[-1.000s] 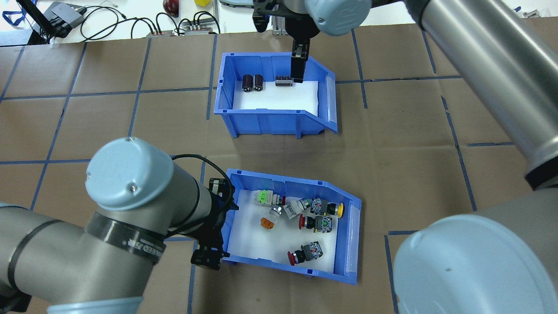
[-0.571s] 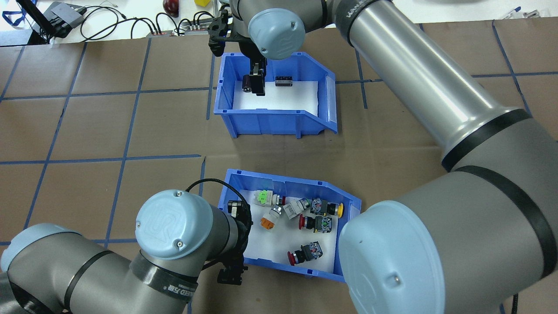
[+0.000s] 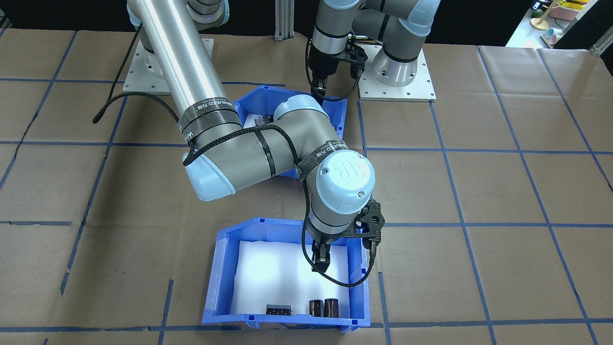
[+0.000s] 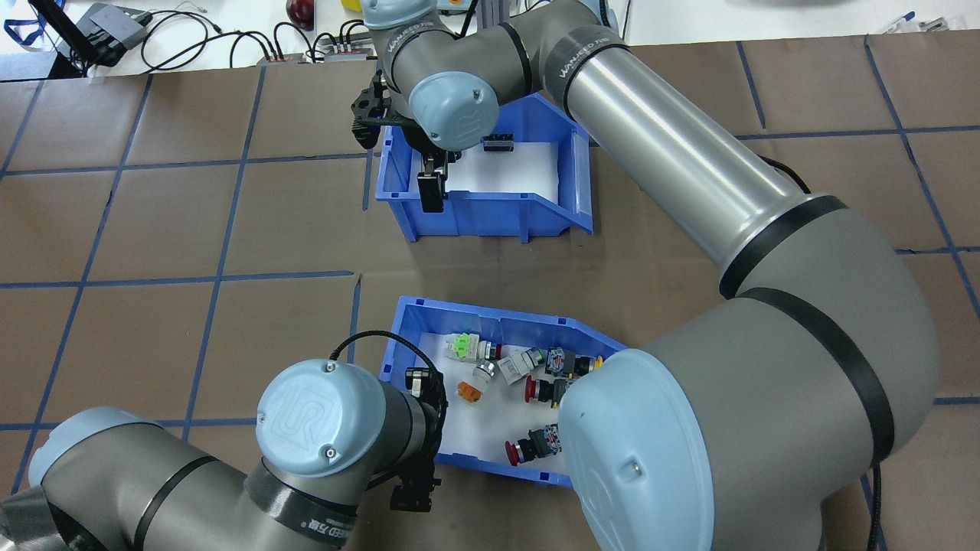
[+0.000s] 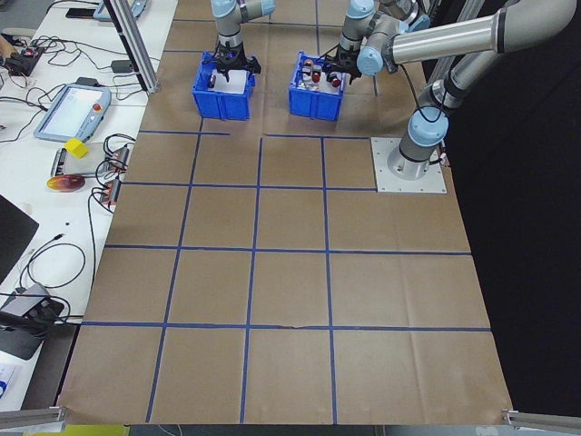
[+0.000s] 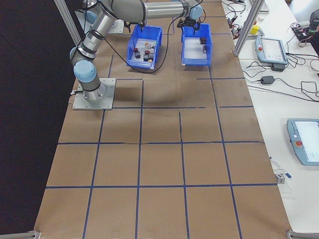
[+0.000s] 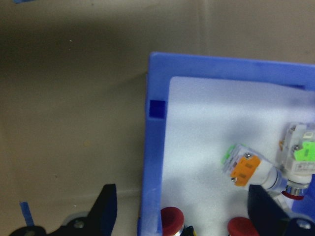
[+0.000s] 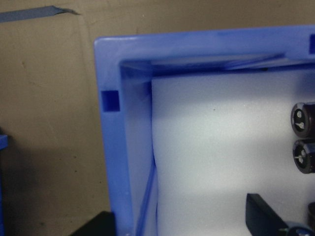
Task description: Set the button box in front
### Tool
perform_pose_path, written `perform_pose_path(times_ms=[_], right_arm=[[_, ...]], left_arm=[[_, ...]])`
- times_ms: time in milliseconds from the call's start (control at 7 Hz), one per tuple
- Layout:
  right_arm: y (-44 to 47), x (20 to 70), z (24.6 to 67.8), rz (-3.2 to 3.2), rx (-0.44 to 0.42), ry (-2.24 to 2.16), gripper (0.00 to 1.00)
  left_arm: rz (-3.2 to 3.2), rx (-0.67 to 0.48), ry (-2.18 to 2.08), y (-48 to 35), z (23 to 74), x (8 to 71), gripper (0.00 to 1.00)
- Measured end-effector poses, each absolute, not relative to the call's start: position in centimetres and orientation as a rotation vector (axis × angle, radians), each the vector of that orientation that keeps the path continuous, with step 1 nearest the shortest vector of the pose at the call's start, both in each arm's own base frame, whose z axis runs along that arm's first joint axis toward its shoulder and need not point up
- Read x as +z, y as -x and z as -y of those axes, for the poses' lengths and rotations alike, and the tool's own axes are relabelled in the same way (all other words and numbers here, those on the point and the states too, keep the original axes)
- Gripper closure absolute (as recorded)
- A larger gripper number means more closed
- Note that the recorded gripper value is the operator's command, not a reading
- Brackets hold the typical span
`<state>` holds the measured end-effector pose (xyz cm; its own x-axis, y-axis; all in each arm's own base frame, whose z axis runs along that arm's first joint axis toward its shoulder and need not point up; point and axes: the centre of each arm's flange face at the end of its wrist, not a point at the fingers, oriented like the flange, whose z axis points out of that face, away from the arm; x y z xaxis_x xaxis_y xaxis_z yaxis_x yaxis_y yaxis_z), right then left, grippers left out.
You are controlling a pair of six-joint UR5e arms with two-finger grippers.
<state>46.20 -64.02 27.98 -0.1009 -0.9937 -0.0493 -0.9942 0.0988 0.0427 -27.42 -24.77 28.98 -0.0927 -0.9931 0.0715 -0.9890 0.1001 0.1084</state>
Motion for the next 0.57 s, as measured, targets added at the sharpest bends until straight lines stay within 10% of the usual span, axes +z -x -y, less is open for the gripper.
perform_pose_path(times_ms=[429,571], right_arm=[[-45.8,27.7,63.7,-2.333,0.148,2.078,0.04],[-45.6,27.7,63.6,-2.332,0.169,2.073,0.41]], left_arm=[[2.242,-0.072,-2.000,28.7,25.6,30.8,0.06],[2.259,-0.089,-2.006,29.0,25.7,30.6,0.06]])
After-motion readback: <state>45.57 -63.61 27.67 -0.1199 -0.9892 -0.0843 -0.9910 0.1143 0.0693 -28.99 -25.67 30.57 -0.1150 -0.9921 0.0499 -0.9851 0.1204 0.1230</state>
